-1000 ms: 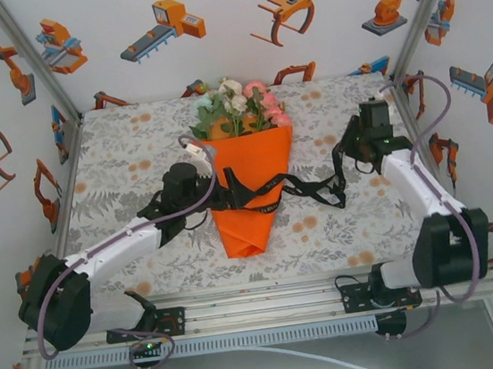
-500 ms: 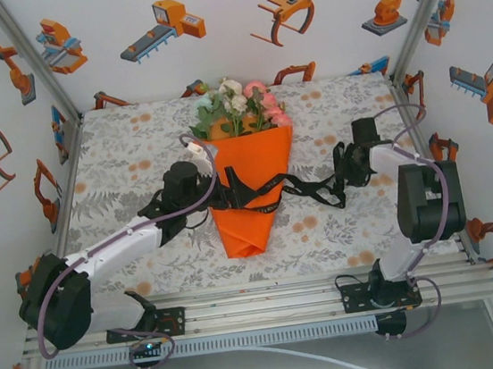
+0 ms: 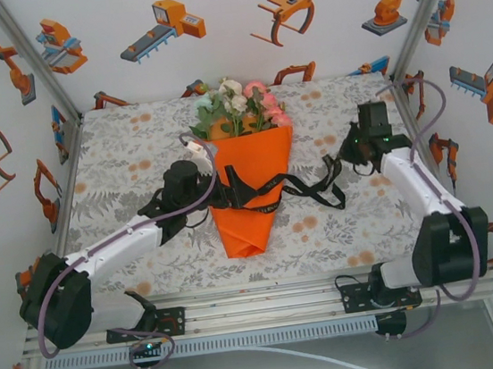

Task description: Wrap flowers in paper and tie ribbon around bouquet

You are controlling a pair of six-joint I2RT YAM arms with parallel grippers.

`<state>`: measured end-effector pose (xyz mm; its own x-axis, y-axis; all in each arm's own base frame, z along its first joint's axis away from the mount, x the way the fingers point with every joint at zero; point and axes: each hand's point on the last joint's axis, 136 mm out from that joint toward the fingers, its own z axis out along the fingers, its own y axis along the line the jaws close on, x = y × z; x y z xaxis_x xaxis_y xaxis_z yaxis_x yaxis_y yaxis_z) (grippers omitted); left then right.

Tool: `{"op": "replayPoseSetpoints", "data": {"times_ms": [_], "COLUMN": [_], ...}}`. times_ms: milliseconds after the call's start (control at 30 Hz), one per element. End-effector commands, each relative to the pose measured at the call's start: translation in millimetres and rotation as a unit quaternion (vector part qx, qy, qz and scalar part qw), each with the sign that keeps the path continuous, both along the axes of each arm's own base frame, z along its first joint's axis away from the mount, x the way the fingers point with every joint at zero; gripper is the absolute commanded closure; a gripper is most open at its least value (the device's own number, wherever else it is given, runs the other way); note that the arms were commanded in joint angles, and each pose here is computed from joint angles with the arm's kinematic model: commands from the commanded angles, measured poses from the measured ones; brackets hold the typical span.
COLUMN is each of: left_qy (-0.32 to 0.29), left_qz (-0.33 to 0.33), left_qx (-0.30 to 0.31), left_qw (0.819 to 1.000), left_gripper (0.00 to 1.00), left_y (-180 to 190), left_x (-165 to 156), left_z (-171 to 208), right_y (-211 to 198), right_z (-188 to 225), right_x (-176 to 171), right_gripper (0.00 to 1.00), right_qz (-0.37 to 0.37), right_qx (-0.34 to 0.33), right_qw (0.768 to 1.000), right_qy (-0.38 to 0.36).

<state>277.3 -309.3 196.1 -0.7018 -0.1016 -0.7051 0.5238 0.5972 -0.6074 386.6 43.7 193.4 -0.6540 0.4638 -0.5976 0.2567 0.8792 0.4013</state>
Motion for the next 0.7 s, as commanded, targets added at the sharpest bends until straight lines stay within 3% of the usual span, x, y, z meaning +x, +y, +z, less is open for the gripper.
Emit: {"op": "replayPoseSetpoints", "data": {"times_ms": [0, 233, 400, 533, 667], "left_qy": [-0.021, -0.074, -0.09, -0.073, -0.102], "left_qz": [-0.01, -0.102, -0.135, -0.121, -0.142], "left_qx": [-0.013, -0.082, -0.104, -0.163, -0.169], "left_qw": [1.0, 0.989, 0.981, 0.976, 0.97], "left_gripper": [0.22, 0.22, 0.23, 0.32, 0.35], "left_y": [-7.2, -34.1, -51.2, -70.2, -93.7], "left_x": [3.3, -15.7, -19.5, -4.8, 5.7], "left_z": [19.9, 72.8, 94.9, 99.7, 96.8], "right_y": [23.3, 94.8, 112.3, 124.9, 132.2], "right_z": [66.1, 136.9, 137.6, 139.4, 137.2], "right_x": [-5.4, -17.1, -20.4, -23.6, -23.5], "right_gripper": [1.0, 1.0, 1.0, 1.0, 1.0], "right_qz": [0.038, 0.152, 0.153, 0.157, 0.159], "right_qx": [-0.015, 0.041, 0.083, 0.088, 0.096], "right_qw": [0.997, 0.977, 0.975, 0.973, 0.973], "right_qy": [-0.06, -0.145, -0.139, -0.143, -0.138]}}
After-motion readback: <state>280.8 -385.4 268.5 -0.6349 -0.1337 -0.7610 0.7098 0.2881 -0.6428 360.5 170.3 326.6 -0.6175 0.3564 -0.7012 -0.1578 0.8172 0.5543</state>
